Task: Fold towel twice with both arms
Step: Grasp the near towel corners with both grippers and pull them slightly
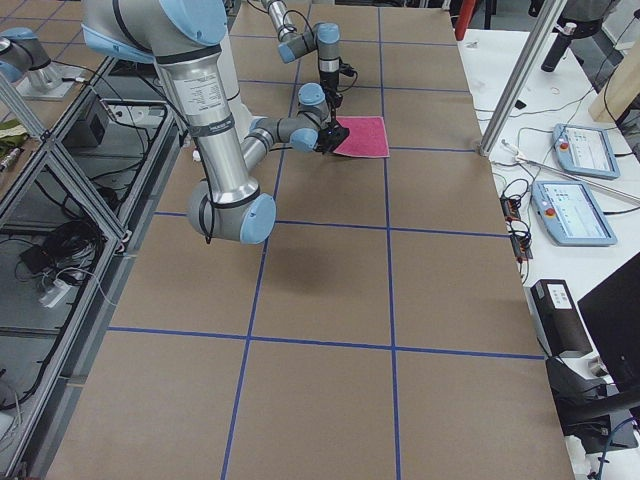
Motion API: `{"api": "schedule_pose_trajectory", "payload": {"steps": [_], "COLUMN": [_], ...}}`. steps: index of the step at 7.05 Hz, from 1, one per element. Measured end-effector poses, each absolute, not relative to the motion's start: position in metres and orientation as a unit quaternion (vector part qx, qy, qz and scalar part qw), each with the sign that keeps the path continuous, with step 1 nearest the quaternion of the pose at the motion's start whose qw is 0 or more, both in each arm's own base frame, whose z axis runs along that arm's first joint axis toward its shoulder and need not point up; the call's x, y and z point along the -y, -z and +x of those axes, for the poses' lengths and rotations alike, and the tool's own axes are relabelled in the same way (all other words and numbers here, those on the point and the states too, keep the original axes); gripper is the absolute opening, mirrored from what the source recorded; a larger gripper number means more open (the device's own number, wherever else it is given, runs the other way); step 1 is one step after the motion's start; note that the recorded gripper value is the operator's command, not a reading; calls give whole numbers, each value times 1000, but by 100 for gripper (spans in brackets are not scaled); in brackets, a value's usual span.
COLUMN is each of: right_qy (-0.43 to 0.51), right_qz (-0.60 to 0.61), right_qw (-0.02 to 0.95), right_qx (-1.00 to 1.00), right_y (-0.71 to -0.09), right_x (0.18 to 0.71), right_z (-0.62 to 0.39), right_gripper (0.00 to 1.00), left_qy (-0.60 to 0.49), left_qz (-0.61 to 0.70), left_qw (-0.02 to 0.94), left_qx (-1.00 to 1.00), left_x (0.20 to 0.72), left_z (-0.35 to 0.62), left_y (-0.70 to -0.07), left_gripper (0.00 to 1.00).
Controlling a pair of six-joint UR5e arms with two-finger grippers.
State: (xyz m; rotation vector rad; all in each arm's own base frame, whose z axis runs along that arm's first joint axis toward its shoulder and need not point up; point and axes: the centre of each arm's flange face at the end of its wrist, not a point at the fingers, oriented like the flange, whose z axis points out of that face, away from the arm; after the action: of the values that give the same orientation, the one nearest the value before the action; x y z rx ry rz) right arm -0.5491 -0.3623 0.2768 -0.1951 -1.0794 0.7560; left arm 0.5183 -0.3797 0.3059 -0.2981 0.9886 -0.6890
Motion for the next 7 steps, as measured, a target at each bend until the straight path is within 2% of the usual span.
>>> {"api": "schedule_pose_trajectory", "payload": {"steps": [1,2,7], "right_qy": [-351,-351,-351], "right_qz": [-91,-90,-90], "right_qw": [787,787,785], "right_qx": [500,499,502], "right_y": [-278,-279,-278], "right_x": [362,362,361], "right_z": [-549,-549,-543], "right_gripper": [0,0,0], "left_qy": [323,323,320], "left_qz": [-140,-140,-142], "left_qw": [814,814,811], "left_qx": [-463,-462,-468], "left_x": [380,380,380], "left_z": [520,521,522], "left_y": [-306,-306,-297], "left_gripper": [26,0,0]}}
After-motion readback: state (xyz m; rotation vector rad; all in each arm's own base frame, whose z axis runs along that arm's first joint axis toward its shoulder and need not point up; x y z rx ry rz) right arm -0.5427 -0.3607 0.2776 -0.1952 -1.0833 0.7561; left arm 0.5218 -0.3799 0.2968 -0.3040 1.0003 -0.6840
